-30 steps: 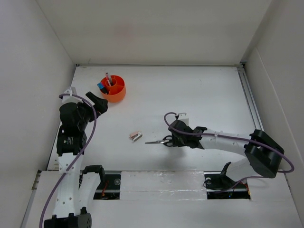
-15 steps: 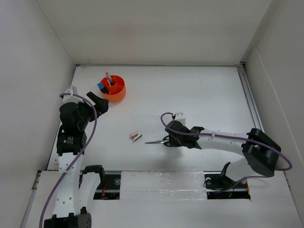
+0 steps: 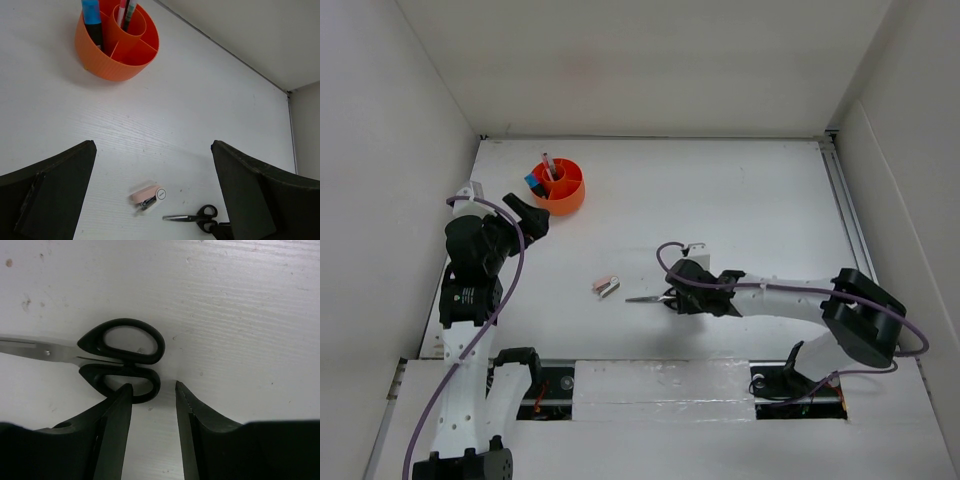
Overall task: Sort the stationery into containers
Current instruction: Pick up the scissors from the center of the board.
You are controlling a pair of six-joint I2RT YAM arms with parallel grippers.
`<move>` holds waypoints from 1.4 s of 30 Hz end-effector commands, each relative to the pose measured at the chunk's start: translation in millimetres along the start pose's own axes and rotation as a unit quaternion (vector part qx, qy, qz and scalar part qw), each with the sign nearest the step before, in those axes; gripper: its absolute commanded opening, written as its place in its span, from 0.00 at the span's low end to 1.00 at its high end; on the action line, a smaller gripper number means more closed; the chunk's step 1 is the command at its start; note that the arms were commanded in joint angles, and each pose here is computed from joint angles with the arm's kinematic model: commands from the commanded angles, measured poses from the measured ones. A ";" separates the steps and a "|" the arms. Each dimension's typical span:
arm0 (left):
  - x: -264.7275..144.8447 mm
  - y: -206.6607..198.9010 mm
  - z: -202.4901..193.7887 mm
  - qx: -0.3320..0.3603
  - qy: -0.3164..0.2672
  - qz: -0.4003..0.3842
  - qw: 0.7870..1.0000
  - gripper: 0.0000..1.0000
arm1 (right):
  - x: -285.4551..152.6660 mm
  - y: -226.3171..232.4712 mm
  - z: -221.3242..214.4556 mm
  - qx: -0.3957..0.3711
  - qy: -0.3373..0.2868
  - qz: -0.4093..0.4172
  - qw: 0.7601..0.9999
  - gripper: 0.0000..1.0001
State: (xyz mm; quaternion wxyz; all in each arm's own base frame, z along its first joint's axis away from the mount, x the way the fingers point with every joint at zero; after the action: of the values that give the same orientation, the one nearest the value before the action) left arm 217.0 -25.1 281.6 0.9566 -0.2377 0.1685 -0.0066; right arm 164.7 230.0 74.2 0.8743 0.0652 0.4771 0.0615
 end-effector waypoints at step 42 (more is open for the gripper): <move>-2.8 -45.6 -27.9 0.038 0.087 -0.267 0.959 1.00 | -85.6 28.4 100.6 -0.063 -0.189 0.121 0.972 0.00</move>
State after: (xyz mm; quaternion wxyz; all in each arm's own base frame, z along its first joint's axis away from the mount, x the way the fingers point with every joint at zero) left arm 212.4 -69.6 265.0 0.9149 -0.2532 0.2153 -0.2290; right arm 190.0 214.3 163.2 0.9296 0.0581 0.3451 0.1159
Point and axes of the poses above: each gripper's point midway between its finger pads, its own x axis out along the fingers, its own y axis along the line the jaws close on, z = x × y, the point moved 6 cm from there along -x, back along the fingers, and after that the axes turned 7 degrees about x, right-handed, at the moved point
